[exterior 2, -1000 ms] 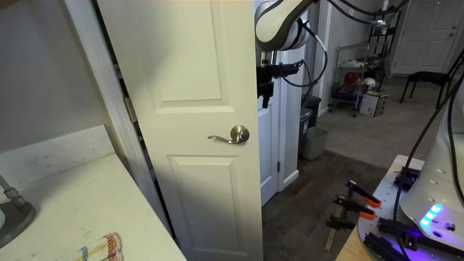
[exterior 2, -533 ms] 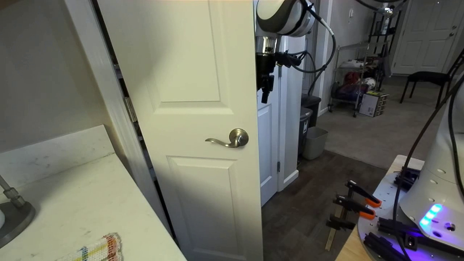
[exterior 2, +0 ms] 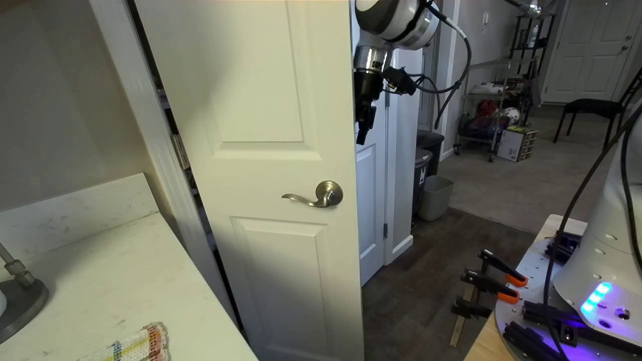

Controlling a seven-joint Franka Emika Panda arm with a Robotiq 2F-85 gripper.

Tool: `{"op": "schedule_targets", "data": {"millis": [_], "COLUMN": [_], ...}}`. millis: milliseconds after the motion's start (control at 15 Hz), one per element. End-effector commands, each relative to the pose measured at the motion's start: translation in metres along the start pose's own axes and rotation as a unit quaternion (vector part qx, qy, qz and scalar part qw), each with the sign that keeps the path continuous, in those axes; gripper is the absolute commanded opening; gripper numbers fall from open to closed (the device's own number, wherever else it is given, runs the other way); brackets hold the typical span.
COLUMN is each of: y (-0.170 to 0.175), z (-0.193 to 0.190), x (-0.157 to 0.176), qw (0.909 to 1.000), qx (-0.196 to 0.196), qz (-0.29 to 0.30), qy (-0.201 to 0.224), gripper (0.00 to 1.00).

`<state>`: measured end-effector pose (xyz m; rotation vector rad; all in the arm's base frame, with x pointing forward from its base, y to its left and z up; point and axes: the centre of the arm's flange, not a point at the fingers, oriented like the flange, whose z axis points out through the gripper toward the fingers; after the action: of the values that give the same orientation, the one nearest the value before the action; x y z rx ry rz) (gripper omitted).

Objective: Open the closet door

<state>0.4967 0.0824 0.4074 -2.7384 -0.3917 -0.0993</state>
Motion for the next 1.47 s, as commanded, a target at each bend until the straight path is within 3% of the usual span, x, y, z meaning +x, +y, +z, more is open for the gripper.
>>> {"op": "schedule_targets", "data": {"millis": [0, 400, 800, 1400], "y": [-0.006, -0.018, -0.035, -0.052], "z": [0.003, 0.019, 0.067, 0.119], "x": [-0.01, -0.01, 0.008, 0.029], "qw": [0.9975, 0.989, 0.9715, 0.9506], "qx": [0.059, 0.127, 0.201, 0.256], "qz": [-0.039, -0.074, -0.123, -0.16], "qy": [-0.004, -0.013, -0.028, -0.072], "gripper": [1.0, 1.0, 1.0, 1.0]}}
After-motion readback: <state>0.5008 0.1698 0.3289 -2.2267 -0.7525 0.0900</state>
